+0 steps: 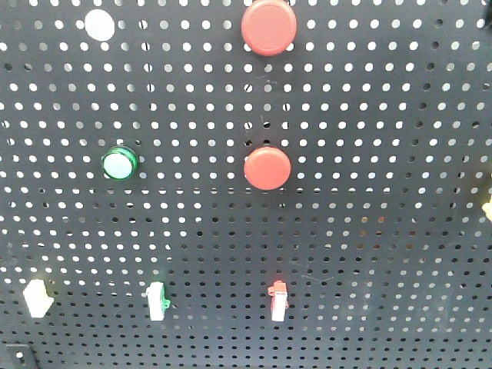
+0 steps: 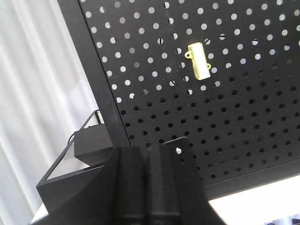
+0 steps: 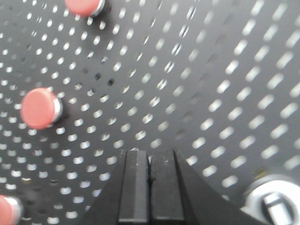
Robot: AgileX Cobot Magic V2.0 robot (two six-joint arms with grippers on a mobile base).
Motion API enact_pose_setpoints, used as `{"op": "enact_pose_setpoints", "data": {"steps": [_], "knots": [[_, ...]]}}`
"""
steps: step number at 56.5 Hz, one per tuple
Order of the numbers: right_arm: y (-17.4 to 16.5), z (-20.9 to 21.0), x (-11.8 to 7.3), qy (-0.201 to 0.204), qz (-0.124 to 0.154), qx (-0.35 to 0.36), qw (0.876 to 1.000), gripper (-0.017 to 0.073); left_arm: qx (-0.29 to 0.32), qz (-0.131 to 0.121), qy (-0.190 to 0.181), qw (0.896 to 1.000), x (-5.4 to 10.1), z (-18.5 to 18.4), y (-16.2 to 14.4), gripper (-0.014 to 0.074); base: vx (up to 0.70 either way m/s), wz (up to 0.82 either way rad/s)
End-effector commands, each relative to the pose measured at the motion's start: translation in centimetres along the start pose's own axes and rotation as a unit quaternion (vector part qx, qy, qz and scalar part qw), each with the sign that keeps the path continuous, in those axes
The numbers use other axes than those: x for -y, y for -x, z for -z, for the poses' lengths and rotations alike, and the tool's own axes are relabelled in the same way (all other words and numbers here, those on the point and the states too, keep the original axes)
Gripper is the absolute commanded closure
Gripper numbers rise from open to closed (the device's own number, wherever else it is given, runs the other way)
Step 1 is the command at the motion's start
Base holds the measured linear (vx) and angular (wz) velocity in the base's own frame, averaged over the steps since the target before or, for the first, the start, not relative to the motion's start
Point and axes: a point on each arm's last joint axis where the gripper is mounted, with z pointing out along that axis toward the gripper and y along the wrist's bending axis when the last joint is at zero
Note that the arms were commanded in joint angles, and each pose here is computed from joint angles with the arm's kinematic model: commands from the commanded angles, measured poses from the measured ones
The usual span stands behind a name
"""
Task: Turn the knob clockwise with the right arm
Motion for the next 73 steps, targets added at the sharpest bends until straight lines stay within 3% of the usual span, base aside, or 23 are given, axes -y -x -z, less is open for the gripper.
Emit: {"op": "enact_pose_setpoints", "data": {"steps": [1, 24, 34, 45, 62, 73], "knots": [[1.8, 0.5, 0.8, -0.027, 0.032, 0.055, 0.998, 0.0531, 0.030, 0.005, 0.003, 1.000, 0.2, 0.1, -0.3, 0.0600, 0.00, 0.00], [1.8, 0.8, 1.4, -0.035, 0.135, 0.009, 0.990, 0.0230, 0.030, 0.005, 0.003, 1.000, 0.2, 0.1, -0.3, 0.0600, 0.00, 0.00], [4.1, 2.1, 3.4, -0.056, 0.139, -0.042, 0.988, 0.0256, 0.030, 0.005, 0.003, 1.000, 0.2, 0.1, -0.3, 0.0600, 0.00, 0.00], [5.3, 1.6, 5.5, -0.084, 0.171, -0.126, 0.974, 0.0344, 0.030, 0.005, 0.003, 1.000, 0.2, 0.1, -0.3, 0.0600, 0.00, 0.00], [4.4, -0.5, 5.4, -0.075, 0.174, -0.177, 0.966, 0.0347, 0.030, 0.005, 0.003, 1.000, 0.2, 0.1, -0.3, 0.0600, 0.00, 0.00], [4.2, -0.5, 5.4, -0.078, 0.153, -0.182, 0.968, 0.0342, 0.030, 0.005, 0.003, 1.000, 0.2, 0.1, -0.3, 0.0600, 0.00, 0.00]]}}
